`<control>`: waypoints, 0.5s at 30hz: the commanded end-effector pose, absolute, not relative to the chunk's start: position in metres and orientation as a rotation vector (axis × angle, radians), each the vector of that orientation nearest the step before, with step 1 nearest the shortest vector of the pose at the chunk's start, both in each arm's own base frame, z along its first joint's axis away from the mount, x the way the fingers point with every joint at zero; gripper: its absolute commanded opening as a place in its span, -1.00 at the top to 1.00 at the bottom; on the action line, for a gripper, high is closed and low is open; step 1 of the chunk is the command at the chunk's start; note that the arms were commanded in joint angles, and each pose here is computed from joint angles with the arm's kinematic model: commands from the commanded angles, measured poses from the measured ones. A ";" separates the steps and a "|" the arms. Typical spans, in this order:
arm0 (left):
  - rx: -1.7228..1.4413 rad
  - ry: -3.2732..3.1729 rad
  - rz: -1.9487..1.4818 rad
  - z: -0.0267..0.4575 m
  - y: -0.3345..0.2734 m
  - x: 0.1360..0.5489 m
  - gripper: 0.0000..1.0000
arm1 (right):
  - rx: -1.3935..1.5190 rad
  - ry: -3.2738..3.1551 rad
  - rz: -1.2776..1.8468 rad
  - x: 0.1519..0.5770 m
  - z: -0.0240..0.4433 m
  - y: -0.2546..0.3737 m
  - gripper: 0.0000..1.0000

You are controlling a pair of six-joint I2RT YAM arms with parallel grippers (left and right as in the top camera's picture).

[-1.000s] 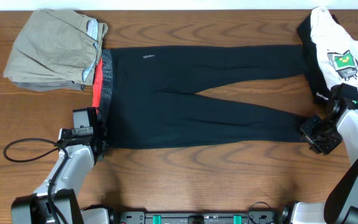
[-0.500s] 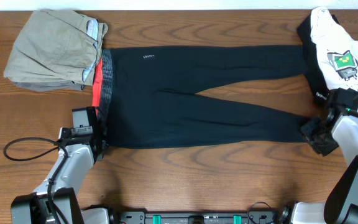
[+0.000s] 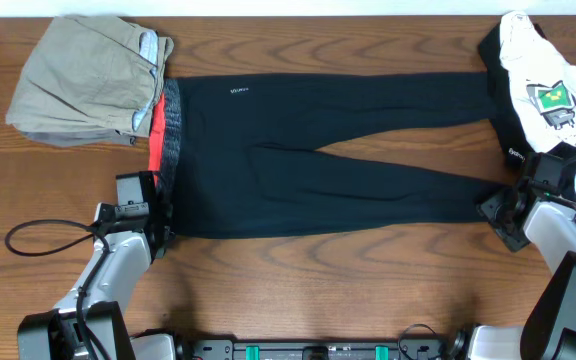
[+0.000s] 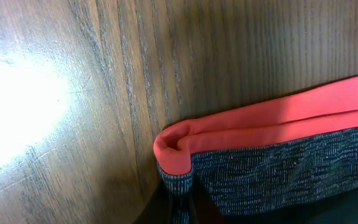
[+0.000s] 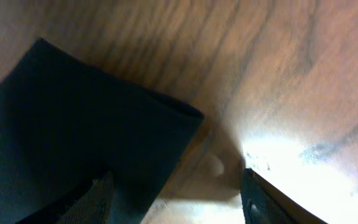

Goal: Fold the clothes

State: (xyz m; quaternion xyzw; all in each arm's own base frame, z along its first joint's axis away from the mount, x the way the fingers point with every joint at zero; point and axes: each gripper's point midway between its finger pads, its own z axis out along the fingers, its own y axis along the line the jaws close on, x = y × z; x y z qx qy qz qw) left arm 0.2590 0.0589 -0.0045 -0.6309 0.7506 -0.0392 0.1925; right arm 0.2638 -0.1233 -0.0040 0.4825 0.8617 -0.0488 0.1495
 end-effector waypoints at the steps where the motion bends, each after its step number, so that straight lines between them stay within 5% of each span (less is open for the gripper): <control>1: -1.812 2.232 -0.094 -0.030 0.046 0.234 0.89 | 1.392 2.492 -0.106 0.258 -0.014 -0.115 -0.28; 9: -1.774 2.261 -0.087 -0.030 0.046 0.234 0.88 | 1.274 2.446 0.032 0.288 -0.006 -0.109 -0.17; 15: -1.767 2.267 -0.086 -0.030 0.046 0.234 0.88 | 1.286 2.475 0.040 0.284 -0.013 -0.106 0.46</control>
